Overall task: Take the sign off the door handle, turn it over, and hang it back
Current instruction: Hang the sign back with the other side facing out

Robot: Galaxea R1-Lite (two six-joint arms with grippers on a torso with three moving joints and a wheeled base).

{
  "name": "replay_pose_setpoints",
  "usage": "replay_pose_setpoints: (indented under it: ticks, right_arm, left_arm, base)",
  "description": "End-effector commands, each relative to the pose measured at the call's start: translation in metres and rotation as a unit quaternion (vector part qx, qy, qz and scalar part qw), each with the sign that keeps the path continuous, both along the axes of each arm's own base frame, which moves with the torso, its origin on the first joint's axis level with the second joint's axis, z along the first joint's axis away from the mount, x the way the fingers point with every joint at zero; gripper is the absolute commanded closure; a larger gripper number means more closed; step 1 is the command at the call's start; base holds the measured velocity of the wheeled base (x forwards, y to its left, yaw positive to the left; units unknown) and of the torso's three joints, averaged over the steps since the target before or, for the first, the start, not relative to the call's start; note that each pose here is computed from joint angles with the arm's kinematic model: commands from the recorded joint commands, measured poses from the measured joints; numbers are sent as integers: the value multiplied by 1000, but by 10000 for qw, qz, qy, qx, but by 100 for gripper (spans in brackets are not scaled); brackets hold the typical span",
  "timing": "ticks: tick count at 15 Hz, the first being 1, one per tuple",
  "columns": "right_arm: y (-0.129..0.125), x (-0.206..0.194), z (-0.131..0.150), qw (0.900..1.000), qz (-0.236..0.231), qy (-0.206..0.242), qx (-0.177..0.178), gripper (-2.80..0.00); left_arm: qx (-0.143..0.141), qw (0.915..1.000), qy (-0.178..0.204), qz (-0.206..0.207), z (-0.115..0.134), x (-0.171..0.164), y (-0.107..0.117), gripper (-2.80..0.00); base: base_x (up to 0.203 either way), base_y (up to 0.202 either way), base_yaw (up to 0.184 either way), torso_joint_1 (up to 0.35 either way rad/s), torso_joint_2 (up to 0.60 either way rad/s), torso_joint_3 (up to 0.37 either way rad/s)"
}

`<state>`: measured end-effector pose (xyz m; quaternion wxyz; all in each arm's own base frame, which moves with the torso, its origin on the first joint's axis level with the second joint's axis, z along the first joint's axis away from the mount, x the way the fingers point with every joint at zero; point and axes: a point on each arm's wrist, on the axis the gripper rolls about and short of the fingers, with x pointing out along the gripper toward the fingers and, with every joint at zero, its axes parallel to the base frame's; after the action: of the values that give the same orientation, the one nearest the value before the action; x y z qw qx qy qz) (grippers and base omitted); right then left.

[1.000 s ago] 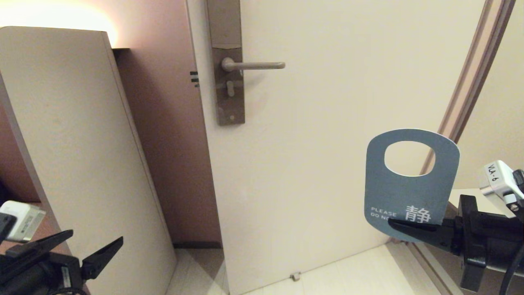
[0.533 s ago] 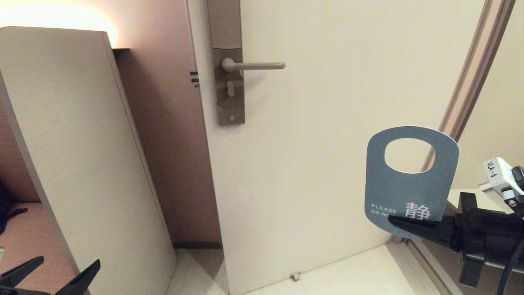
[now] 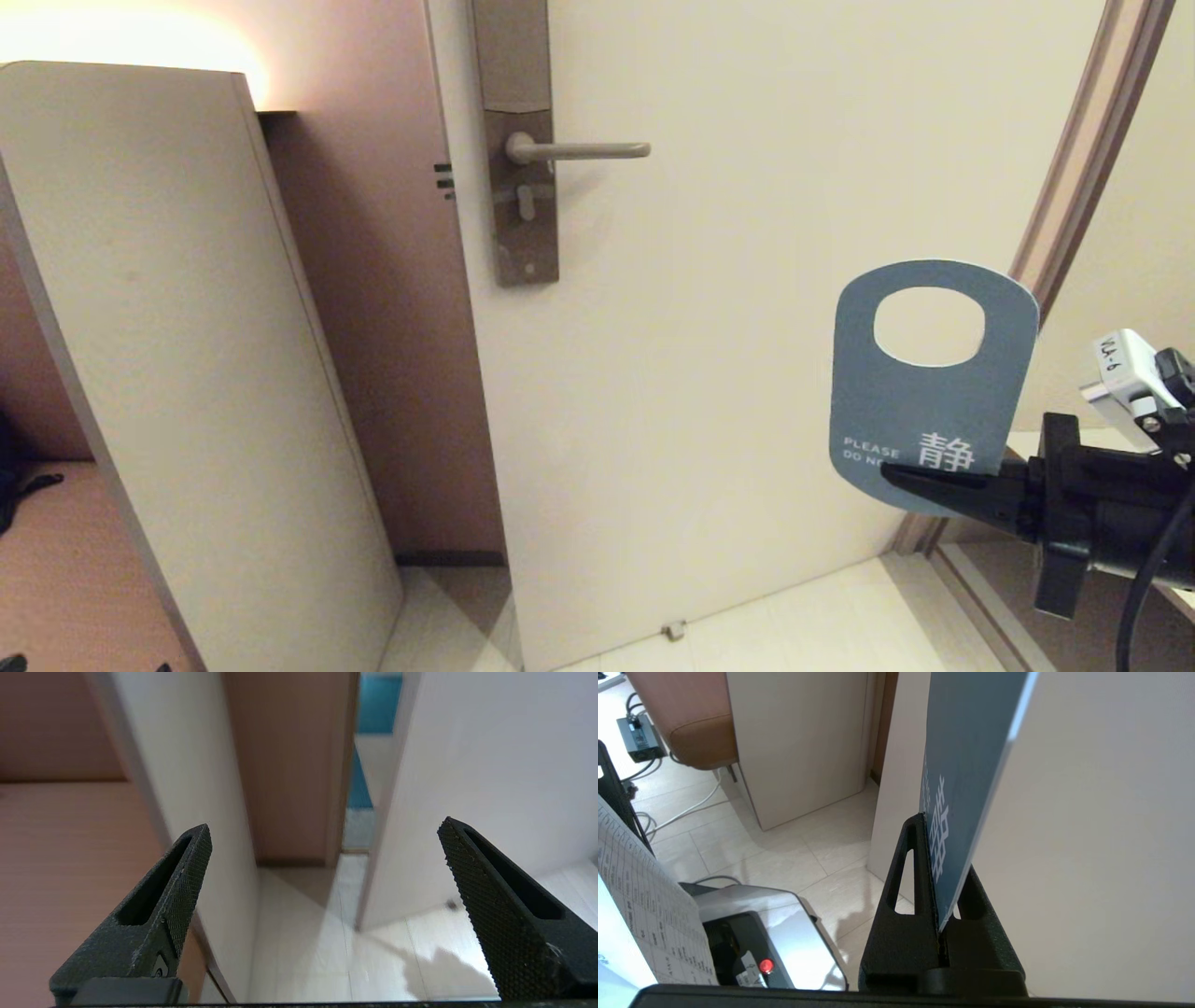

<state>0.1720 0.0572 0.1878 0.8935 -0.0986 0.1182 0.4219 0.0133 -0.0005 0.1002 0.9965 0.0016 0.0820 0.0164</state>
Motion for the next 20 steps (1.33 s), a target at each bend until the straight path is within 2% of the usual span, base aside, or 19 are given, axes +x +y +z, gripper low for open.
replay_pose_setpoints:
  ticks: [1, 3, 5, 7, 10, 12, 16, 20]
  right_arm:
    - [1, 2, 1, 10000, 27, -16, -3, 0]
    - [1, 4, 2, 10000, 29, -36, -4, 0]
    - [2, 5, 3, 10000, 33, -61, -10, 0]
    - [2, 6, 4, 10000, 26, -70, -10, 0]
    - [2, 6, 3, 10000, 33, -62, -9, 0]
    - [2, 6, 3, 10000, 28, -69, -17, 0]
    - [2, 6, 3, 10000, 35, -68, -14, 0]
    - [2, 6, 3, 10000, 28, -69, -17, 0]
  left_arm:
    - [85, 9987, -434, 240, -1, -11, 0, -280]
    - [224, 9966, -375, 699, -1, -11, 2, -280]
    - [496, 9916, -95, 1187, -6, -12, 4, -280]
    - [572, 9937, 11, 961, -8, -12, 3, -280]
    - [387, 9987, 150, 312, -12, -12, 0, -280]
    - [321, 9988, 145, 332, -12, -12, 0, -280]
    - [454, 9988, 161, 128, -12, -12, -1, -280]
    - [469, 9987, 161, 125, -12, -12, -1, -280]
  base:
    - [0, 0, 0, 0, 0, 0]
    - [0, 0, 0, 0, 0, 0]
    - [0, 0, 0, 0, 0, 0]
    - [0, 0, 0, 0, 0, 0]
    - [0, 0, 0, 0, 0, 0]
    - [0, 0, 0, 0, 0, 0]
    - [0, 0, 0, 0, 0, 0]
    - [0, 0, 0, 0, 0, 0]
